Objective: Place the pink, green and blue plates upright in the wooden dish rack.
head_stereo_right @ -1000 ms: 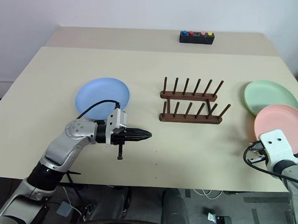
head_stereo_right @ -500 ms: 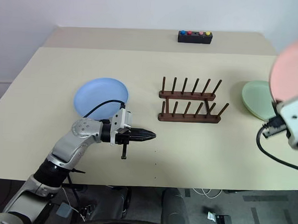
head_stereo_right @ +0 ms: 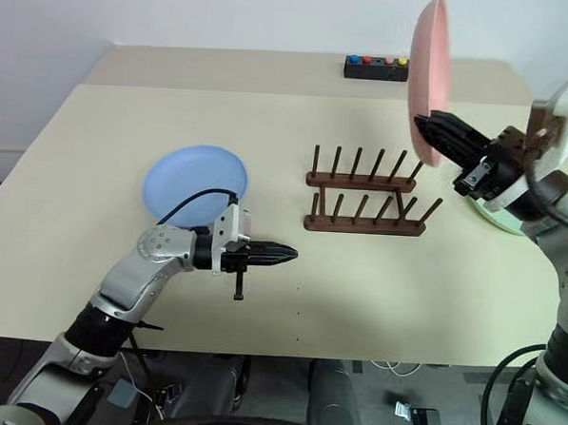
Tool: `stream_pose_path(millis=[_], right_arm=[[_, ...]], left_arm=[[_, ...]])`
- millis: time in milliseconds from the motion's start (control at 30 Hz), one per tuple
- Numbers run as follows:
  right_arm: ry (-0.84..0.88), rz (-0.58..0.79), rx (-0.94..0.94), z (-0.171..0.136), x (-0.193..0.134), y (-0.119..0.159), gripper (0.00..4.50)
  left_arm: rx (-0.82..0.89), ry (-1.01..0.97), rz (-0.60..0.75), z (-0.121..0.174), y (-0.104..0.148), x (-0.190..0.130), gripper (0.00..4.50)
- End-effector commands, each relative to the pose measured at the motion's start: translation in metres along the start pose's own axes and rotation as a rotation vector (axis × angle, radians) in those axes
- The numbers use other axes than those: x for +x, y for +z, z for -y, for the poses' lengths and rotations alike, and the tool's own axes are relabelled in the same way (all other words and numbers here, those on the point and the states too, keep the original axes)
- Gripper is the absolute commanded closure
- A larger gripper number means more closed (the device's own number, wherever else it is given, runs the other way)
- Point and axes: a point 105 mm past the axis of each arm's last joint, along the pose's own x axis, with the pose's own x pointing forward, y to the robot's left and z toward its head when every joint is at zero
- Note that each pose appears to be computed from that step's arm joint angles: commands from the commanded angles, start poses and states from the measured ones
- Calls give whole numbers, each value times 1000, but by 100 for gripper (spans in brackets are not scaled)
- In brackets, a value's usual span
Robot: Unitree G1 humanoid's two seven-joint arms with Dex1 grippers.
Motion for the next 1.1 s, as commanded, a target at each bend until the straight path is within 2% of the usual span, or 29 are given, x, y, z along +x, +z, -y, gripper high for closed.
stream_pose_path(millis=[33, 133, 367, 1100], right_arm=[[68, 136, 81, -2, -10, 27, 448], [100, 185, 178, 4, -18, 30, 448], [113, 186, 282, 9, -29, 21, 448], [80, 137, 395, 26, -47, -5, 448]], left_arm=[[30, 16, 27, 1, 10, -4, 450], [29, 20, 22, 1, 10, -6, 450], [30, 22, 15, 1, 10, -8, 450], [38, 20, 9, -1, 8, -6, 450]])
